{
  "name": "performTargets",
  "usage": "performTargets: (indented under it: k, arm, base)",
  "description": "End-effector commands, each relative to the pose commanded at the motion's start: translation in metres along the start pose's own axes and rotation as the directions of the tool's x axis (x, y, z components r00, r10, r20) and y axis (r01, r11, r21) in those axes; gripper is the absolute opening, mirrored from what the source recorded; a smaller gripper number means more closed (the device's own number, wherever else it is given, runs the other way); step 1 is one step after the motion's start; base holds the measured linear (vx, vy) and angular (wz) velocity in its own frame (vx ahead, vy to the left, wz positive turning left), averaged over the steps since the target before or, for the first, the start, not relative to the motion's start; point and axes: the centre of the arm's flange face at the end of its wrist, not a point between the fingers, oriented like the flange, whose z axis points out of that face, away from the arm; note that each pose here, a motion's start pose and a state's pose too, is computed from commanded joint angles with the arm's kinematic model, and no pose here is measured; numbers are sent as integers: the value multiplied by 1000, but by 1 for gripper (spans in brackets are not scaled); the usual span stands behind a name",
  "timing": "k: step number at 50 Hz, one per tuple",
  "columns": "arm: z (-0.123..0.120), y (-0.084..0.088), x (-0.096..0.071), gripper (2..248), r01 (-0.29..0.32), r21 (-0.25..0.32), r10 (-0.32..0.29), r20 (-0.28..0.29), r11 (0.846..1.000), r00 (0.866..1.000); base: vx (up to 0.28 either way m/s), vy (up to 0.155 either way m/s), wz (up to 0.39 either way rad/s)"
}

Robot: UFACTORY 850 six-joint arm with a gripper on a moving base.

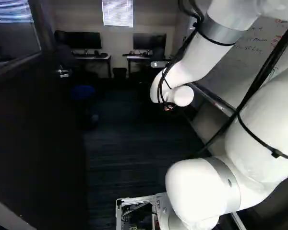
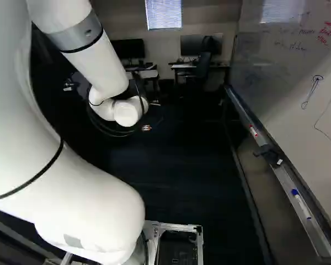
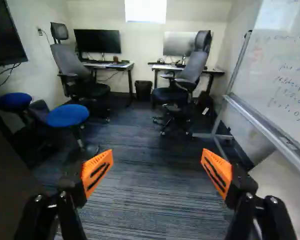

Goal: Open the door and move inside

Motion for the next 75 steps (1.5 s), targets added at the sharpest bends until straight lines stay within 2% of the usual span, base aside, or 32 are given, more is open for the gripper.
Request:
performTargets:
  k: [75]
  arm:
    - [0, 0, 0, 247, 0, 0, 0, 0, 1000, 1000]
  base:
    - [215, 0, -12]
